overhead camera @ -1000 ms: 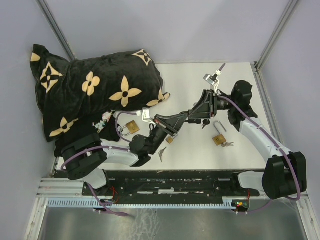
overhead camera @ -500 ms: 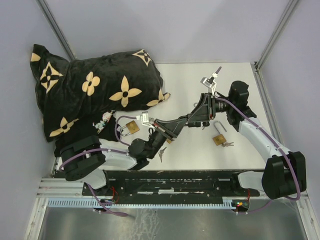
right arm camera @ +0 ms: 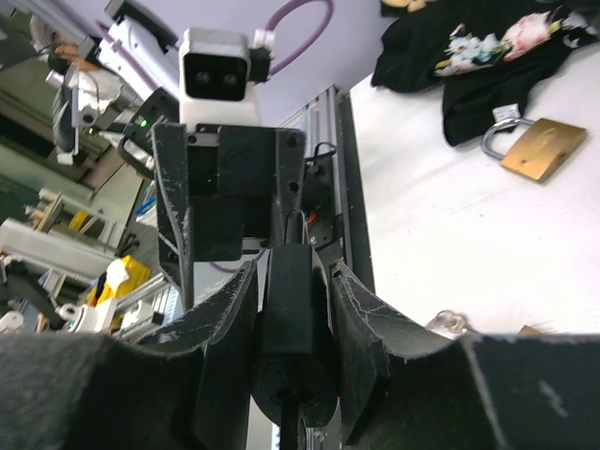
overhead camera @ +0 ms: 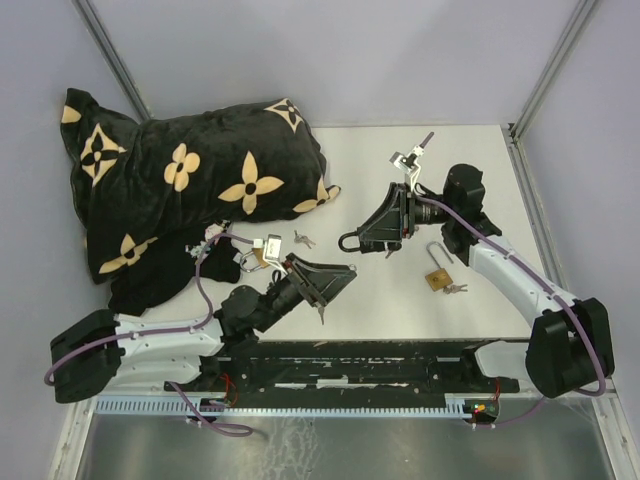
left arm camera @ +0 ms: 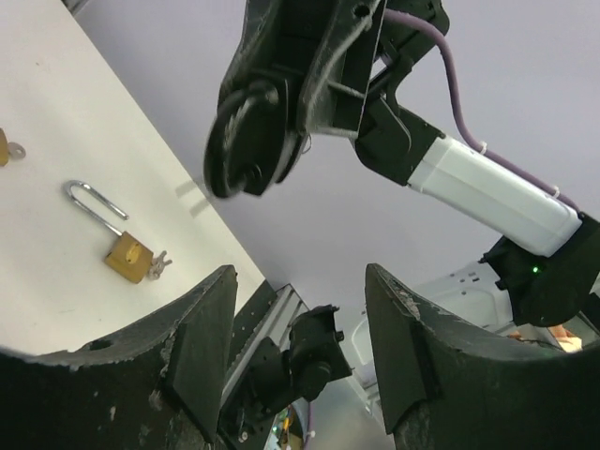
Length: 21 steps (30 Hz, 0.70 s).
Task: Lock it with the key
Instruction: Lock the lock.
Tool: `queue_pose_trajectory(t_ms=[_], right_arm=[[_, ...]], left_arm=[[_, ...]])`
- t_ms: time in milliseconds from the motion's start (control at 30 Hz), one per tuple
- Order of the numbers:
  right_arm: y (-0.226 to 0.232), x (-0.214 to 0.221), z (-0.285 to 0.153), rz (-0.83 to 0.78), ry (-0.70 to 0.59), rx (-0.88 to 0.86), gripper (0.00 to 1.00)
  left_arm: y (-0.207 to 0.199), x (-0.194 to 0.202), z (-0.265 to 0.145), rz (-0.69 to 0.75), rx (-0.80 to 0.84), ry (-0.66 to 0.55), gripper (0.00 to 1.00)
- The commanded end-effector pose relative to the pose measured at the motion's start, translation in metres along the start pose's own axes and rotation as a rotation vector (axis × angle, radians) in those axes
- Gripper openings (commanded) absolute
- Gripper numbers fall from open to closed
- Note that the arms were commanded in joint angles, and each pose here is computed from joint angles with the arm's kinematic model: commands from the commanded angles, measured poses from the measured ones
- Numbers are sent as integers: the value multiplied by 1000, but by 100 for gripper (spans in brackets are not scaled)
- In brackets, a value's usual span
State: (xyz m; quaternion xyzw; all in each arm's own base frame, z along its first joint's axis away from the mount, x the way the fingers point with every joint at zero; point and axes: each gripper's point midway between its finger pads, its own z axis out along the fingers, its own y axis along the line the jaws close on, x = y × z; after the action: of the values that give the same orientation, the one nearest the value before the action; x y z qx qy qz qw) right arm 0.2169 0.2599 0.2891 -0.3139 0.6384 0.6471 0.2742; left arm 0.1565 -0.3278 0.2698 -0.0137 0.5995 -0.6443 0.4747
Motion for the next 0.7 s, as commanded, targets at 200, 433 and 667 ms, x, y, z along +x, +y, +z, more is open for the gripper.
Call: queue_pose_trajectory(t_ms=[200, 433, 667], right_arm=[[4, -32, 3, -97, -82, 17, 2], [8, -25, 8, -102, -53, -15, 2], [7, -23, 10, -100, -42, -23, 2]], left_arm=[[-5, -2, -17, 124, 40, 64, 65], [6, -27, -14, 181, 74, 67, 69], [3, -35, 10, 139, 111, 82, 66]])
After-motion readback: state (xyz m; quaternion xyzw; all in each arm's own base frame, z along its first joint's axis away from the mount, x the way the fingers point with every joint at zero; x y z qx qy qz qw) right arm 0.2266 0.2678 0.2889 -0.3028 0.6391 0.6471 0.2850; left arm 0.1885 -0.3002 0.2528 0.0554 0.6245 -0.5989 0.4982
